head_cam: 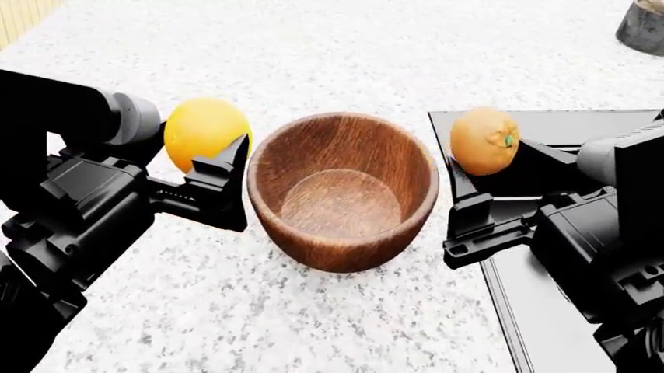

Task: Pick the oranges and tangerines from the sink and place them in one bowl. Place the broccoli in the other bowl. Then turn off the sink faucet.

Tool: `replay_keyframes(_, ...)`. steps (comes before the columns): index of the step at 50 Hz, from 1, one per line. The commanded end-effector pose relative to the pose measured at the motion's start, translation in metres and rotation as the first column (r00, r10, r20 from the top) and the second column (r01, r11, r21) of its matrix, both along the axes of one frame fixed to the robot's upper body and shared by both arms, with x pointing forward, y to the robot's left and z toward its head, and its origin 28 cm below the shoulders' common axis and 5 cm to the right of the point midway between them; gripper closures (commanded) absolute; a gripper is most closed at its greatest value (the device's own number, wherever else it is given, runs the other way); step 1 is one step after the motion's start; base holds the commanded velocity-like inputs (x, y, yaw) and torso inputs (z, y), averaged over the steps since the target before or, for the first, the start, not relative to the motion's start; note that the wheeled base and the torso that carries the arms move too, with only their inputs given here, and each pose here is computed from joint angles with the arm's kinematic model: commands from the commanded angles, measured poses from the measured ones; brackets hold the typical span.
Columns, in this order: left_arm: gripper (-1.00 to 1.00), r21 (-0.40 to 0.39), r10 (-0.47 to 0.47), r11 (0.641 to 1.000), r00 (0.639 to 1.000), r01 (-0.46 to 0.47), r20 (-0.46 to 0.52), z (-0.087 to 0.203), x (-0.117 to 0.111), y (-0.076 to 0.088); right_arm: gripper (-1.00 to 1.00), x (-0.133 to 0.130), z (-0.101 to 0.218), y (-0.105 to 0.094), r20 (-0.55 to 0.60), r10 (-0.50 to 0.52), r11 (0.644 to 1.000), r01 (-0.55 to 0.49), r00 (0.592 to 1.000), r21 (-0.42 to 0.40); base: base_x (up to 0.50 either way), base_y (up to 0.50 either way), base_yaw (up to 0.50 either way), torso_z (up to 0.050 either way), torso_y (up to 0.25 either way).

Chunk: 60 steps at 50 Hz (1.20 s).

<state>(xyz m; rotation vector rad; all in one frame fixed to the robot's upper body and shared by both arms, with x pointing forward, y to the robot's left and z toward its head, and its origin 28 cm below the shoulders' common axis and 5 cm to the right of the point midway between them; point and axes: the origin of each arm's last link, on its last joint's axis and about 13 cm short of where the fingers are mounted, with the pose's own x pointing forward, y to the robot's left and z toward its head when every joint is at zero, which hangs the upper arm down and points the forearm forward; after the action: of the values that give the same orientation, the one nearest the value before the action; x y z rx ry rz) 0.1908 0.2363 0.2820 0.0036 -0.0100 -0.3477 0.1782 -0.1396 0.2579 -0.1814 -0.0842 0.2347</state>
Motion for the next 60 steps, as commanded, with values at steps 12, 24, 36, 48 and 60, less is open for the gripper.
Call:
replay_keyframes(12, 1.0, 0.026, -0.038, 0.999, 0.999, 0.039, -0.027, 0.031, 0.028, -0.006, 1.0, 0.02, 0.053, -0.009, -0.065, 0.052, 0.999, -0.051, 0.996, 0.014, 0.0, 0.0, 0.0, 0.0, 0.001)
replay_keyframes(24, 1.0, 0.01, -0.309, 0.949, 0.938, 0.315, -0.159, 0.065, 0.08, -0.045, 1.0, 0.027, 0.071, -0.011, -0.066, 0.064, 0.998, -0.063, 0.996, 0.016, 0.0, 0.0, 0.0, 0.0, 0.0)
replay_keyframes(36, 1.0, 0.019, -0.4, 0.908, 0.881, 0.418, -0.253, 0.043, 0.112, -0.085, 1.0, 0.021, 0.077, -0.02, -0.038, 0.009, 1.0, -0.009, 0.999, 0.019, 0.0, 0.0, 0.0, 0.0, 0.0)
replay_keyframes(48, 1.0, 0.017, -0.413, 0.897, 0.851, 0.442, -0.324, 0.018, 0.113, -0.089, 1.0, 0.015, 0.08, -0.025, -0.018, -0.031, 0.999, 0.031, 0.999, 0.018, 0.0, 0.0, 0.0, 0.0, 0.001)
replay_keyframes(60, 1.0, 0.053, -0.347, 0.918, 0.862, 0.392, -0.369, -0.004, 0.121, -0.083, 1.0, 0.014, 0.071, -0.025, -0.056, -0.033, 0.999, 0.034, 0.998, 0.02, 0.0, 0.0, 0.0, 0.0, 0.0)
